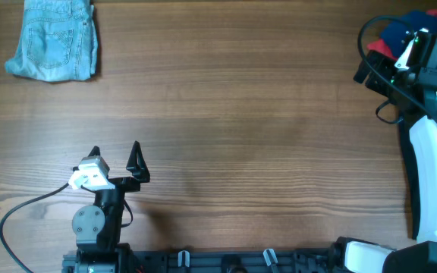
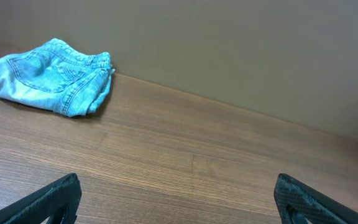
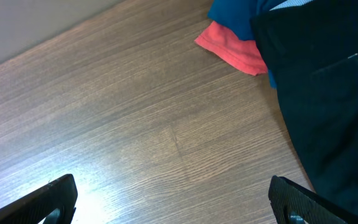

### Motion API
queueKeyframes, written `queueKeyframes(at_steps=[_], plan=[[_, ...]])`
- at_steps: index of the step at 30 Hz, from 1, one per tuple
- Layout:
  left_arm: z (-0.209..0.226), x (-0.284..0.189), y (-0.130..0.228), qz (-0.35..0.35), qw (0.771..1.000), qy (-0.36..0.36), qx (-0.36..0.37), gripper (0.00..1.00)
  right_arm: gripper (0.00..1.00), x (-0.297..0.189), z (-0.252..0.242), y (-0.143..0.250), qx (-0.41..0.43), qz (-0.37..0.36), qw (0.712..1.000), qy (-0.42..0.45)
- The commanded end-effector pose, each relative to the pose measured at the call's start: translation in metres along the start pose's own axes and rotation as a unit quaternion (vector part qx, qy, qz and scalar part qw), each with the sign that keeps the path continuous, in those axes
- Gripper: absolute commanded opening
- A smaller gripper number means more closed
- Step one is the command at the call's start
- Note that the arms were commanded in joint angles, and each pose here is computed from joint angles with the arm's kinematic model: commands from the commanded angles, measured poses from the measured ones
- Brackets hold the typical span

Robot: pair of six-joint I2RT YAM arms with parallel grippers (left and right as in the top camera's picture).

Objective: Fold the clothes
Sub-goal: 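Lower the right gripper onto the black garment and grasp its edge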

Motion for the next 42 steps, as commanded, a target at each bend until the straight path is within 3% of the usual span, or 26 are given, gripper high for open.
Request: queueKeyframes(at_steps=[1,31,42], plan=[[0.003,0.0,-0.001,-0.004,1.0,-0.007,0.01,1.0,1.0,-0.006,0.005,-0.011,-0.004,-0.017,1.0,-0.013],[0.003,0.0,-0.001,-0.004,1.0,-0.007,0.01,1.0,1.0,-0.006,0.004,-0.01,-0.008,-0.014,1.0,-0.013],[0.003,0.0,-0.001,-0.004,1.0,-0.007,0.01,1.0,1.0,0.003,-0.03,-0.056,-0.046,-0.117,0.984,0.123]])
Point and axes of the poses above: each gripper's point midway between its finger pads, its own x axis out along the fingers, its own z axis along the line the jaws close on, y = z × x, the point moved 3 cm from there along -x, back along the fingers, and after that the axes turned 4 degrees about -x, right-handed, at the moved point
